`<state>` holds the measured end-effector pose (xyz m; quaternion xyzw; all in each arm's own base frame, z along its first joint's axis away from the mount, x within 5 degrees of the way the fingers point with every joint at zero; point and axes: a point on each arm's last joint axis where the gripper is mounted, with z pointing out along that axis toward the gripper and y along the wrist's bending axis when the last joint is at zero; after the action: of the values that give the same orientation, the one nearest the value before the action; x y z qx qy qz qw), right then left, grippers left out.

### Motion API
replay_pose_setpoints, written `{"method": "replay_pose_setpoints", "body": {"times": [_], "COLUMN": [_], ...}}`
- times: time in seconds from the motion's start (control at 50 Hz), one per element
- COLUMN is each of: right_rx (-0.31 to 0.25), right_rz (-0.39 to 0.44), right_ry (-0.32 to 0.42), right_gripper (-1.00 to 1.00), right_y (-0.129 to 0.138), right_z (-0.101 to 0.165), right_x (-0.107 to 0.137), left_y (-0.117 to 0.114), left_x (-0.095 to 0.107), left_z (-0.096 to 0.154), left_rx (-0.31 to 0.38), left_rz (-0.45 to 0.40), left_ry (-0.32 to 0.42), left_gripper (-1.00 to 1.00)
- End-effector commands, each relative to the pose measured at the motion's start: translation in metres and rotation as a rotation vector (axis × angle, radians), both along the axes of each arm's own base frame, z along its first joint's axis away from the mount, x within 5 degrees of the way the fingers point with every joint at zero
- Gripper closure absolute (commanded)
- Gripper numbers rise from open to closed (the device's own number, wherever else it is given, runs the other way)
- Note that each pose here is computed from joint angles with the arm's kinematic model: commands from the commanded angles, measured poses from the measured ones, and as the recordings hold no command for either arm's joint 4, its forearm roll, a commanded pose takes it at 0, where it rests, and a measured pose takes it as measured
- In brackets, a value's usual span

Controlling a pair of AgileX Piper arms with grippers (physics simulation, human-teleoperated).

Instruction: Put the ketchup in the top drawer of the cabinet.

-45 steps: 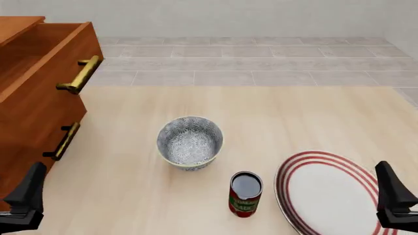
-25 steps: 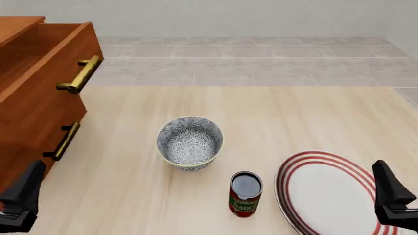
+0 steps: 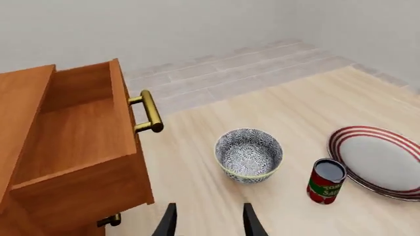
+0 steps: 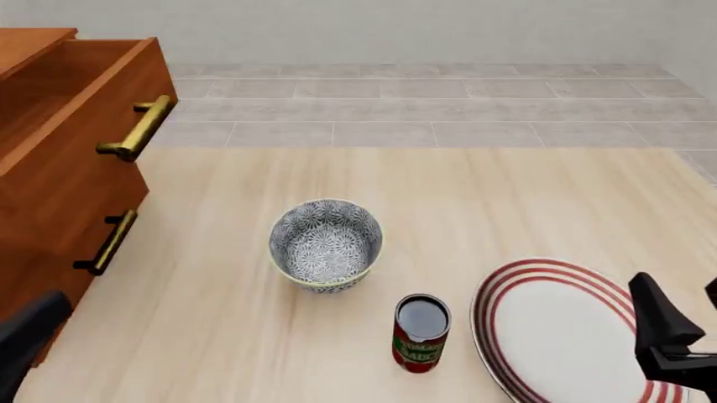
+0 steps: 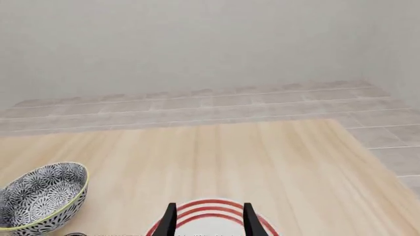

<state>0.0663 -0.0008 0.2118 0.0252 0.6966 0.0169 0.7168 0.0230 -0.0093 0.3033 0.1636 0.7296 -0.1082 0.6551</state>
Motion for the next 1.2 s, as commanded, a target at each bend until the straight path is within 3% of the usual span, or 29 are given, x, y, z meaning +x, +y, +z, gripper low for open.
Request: {"method": "replay_pose_setpoints", "body": {"times": [0.02,0.14,0.26,0.32,0.5,0.68,0.84,0.88,1.2], "right_rx": [0.010,0.008,0.009,0.013,0.010,-0.004,-0.057,-0.019,-0.032], "right_rz": [0.019,0.032,0.053,0.055,0.045,0.043,0.025,0.030,0.025], "right_ry": [0.014,0.015,0.023,0.021,0.024,0.039,0.056,0.046,0.038], "right_gripper": [-1.00,-1.00,-1.00,-1.00,-1.00,-1.00,-1.00,-1.00,-1.00], "right_y": [0.001,0.002,0.004,0.004,0.003,0.003,0.002,0.002,0.002], "right_z": [-0.001,-0.001,-0.001,-0.001,-0.001,-0.002,-0.003,-0.002,-0.002], "right_x": [0.003,0.003,0.004,0.004,0.005,0.008,0.011,0.009,0.007], "left_y": [-0.009,-0.031,-0.049,-0.056,-0.093,-0.141,-0.160,-0.166,-0.202], "left_x": [0.008,0.031,0.048,0.051,0.070,0.095,0.100,0.100,0.101], "left_z": [0.002,-0.021,-0.024,-0.028,-0.018,-0.035,-0.035,-0.035,-0.044], "left_rx": [0.030,0.050,0.034,0.077,0.053,0.098,0.106,0.119,0.130], "left_rz": [-0.146,-0.261,-0.297,-0.342,-0.444,-0.518,-0.556,-0.574,-0.653], "left_ry": [0.055,0.091,0.091,0.051,0.108,0.148,0.145,0.128,0.152], "left_gripper": [-1.00,-1.00,-1.00,-1.00,-1.00,-1.00,-1.00,-1.00,-1.00]}}
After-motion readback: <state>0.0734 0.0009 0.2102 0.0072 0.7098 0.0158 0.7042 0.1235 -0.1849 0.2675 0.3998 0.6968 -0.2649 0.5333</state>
